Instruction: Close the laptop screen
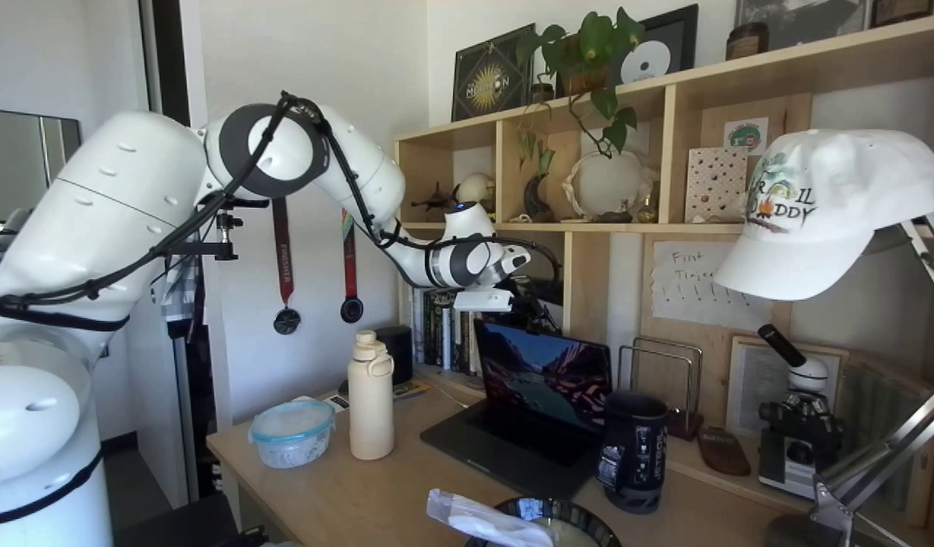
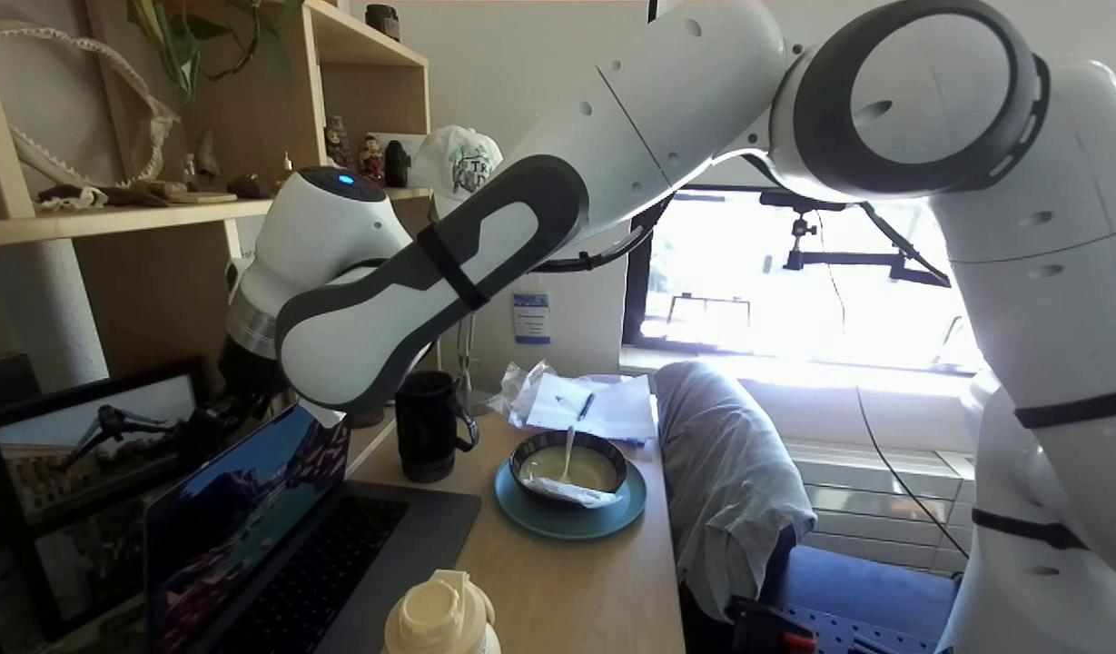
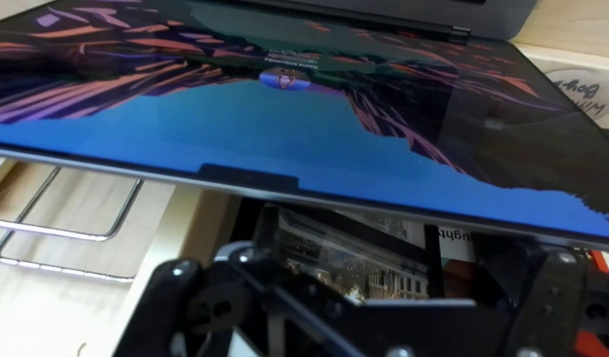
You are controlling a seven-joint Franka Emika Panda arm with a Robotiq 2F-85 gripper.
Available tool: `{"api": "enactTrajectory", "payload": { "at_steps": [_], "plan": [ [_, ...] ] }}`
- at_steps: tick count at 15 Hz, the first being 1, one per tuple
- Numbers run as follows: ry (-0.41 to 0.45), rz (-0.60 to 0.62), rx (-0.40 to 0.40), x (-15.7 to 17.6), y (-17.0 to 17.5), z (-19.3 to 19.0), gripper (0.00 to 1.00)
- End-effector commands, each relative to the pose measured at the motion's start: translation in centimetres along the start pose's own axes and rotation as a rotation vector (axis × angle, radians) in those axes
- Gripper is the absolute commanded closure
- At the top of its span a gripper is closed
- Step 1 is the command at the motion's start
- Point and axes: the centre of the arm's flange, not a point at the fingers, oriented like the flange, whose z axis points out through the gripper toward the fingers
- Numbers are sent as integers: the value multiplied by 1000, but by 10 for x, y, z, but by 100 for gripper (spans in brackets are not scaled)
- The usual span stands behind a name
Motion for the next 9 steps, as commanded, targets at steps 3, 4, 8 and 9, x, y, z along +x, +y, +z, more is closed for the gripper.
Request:
{"api": "enactTrajectory", "payload": {
  "at_steps": [3,4,8,9],
  "plan": [
    [-118,92,18,-34,3,4,0],
    [-119,109,22,-40,4,5,0],
    [-169,165,27,-60,6,4,0],
    [-193,169,23,-66,6,2,0]
  ]
}}
